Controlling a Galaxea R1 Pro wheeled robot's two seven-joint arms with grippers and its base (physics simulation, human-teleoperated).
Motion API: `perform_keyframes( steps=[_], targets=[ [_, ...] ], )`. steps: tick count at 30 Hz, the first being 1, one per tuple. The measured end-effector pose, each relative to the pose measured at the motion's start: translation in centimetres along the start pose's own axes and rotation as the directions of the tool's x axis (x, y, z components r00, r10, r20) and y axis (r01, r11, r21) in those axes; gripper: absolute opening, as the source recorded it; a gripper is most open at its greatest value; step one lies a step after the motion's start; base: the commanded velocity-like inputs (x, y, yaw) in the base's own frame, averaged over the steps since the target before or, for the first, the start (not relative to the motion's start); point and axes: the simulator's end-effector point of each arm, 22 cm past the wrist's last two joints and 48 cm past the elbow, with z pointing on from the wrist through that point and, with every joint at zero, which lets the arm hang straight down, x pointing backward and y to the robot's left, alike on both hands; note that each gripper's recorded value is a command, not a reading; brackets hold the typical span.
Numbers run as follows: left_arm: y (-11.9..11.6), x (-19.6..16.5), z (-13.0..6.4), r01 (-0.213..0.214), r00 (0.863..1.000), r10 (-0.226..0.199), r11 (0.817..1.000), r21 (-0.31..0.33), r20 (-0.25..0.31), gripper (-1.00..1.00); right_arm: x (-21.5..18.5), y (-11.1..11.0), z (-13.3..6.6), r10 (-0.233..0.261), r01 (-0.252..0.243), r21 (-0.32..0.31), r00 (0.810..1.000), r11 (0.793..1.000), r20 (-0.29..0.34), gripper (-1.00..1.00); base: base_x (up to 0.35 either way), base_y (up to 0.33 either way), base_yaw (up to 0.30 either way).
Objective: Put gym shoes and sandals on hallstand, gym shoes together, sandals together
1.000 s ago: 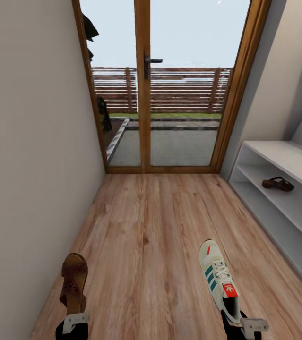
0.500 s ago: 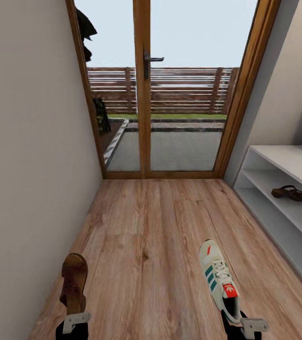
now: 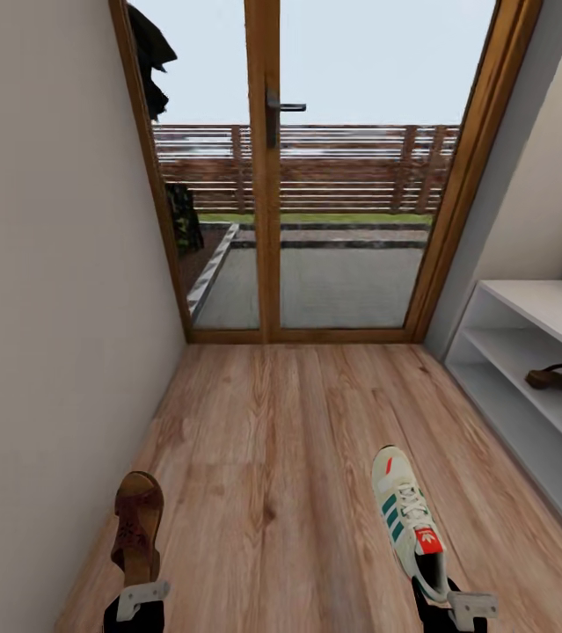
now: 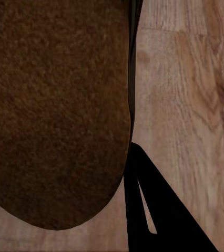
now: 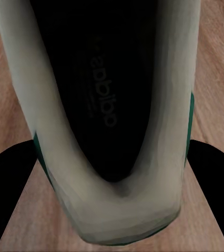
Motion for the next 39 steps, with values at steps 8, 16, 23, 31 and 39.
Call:
perform_keyframes(
  steps=[8,16,23,31,39],
  targets=[
    [0.0,0.0,0.0,0.0,1.0,0.0,1.0,0.0,0.0,-1.0,0.01,0.01,0.0,0.0,0.0,0.0,1.0,1.0,0.0,-1.0,0.338,0.0,0.0],
    [-0.01,0.0,0.0,0.0,1.0,0.0,1.0,0.0,0.0,-1.0,0.0,-0.05,0.0,0.0,0.0,0.001,1.0,1.0,0.0,-1.0,0.338,0.0,0.0],
    [-0.08,0.02,0.0,0.001,1.0,-0.001,1.0,0.001,0.0,-1.0,-0.04,-0.04,0.01,0.0,0.0,0.001,1.0,1.0,0.001,-1.0,0.338,0.0,-0.025],
    [-0.06,-0.01,0.01,0.001,1.0,-0.001,1.0,0.001,0.0,-1.0,-0.06,-0.12,0.01,0.0,0.0,0.002,1.0,1.0,0.001,-1.0,0.338,0.0,-0.223],
    [-0.12,0.08,-0.03,0.001,1.0,-0.001,1.0,0.002,-0.001,-1.0,-0.05,-0.05,0.01,0.0,0.0,0.001,1.0,1.0,0.001,-1.0,0.337,0.031,-0.263]
  ],
)
